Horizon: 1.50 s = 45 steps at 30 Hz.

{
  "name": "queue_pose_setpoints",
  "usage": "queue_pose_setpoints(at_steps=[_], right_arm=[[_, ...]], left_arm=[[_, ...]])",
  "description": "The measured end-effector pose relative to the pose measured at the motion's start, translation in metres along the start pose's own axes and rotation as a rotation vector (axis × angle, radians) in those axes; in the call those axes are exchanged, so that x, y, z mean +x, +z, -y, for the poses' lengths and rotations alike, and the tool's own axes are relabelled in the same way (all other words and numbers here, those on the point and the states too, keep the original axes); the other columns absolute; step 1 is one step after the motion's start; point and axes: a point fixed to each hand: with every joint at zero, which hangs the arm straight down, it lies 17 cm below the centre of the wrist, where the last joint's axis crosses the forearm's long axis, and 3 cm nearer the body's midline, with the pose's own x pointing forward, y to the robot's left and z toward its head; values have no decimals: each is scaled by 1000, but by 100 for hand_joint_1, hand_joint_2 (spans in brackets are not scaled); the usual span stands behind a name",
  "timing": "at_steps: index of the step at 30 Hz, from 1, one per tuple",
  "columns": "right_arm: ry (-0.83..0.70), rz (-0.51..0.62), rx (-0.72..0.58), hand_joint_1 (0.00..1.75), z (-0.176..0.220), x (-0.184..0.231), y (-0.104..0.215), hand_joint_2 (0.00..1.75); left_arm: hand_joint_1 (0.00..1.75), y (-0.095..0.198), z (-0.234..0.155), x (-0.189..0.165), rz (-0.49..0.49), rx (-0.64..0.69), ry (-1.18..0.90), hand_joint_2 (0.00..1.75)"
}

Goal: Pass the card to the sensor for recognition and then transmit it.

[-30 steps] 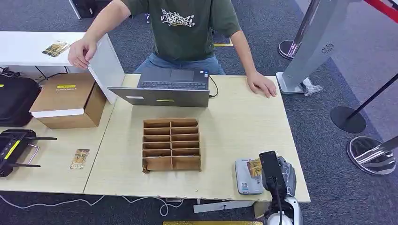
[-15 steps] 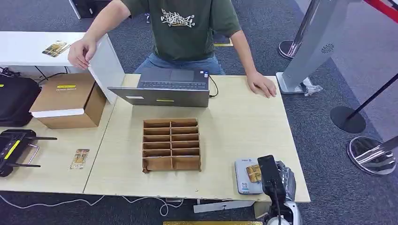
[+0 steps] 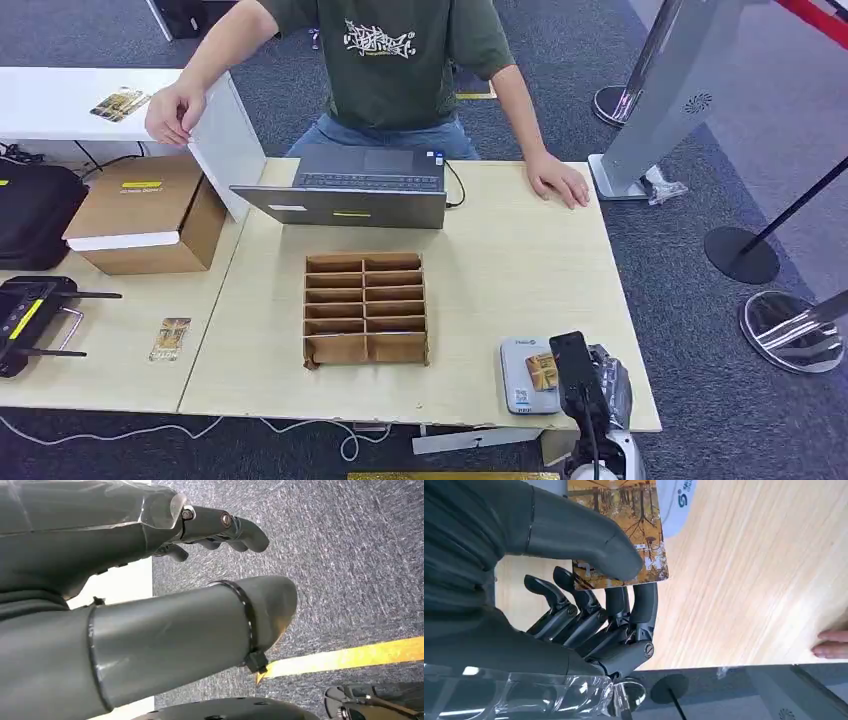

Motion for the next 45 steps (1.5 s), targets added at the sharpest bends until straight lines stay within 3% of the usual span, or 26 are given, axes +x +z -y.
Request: queue_pose_setpoints(at_steps=[13,29,36,45], right_arm=[[19,-59,44,175,-9,-20,2,175],[33,-41,31,175,-7,-18,-2,175],[30,1,4,175,1,-5,-4,175],[43,147,-81,175,29,39,3,175]], left_arm=[[0,0,0,0,1,-1,-8,0],[0,0,1,-1,-1,-9,-3,0],[0,0,1,-1,-1,-10,-2,0],[0,0,2,-1,2,-12,4,0]])
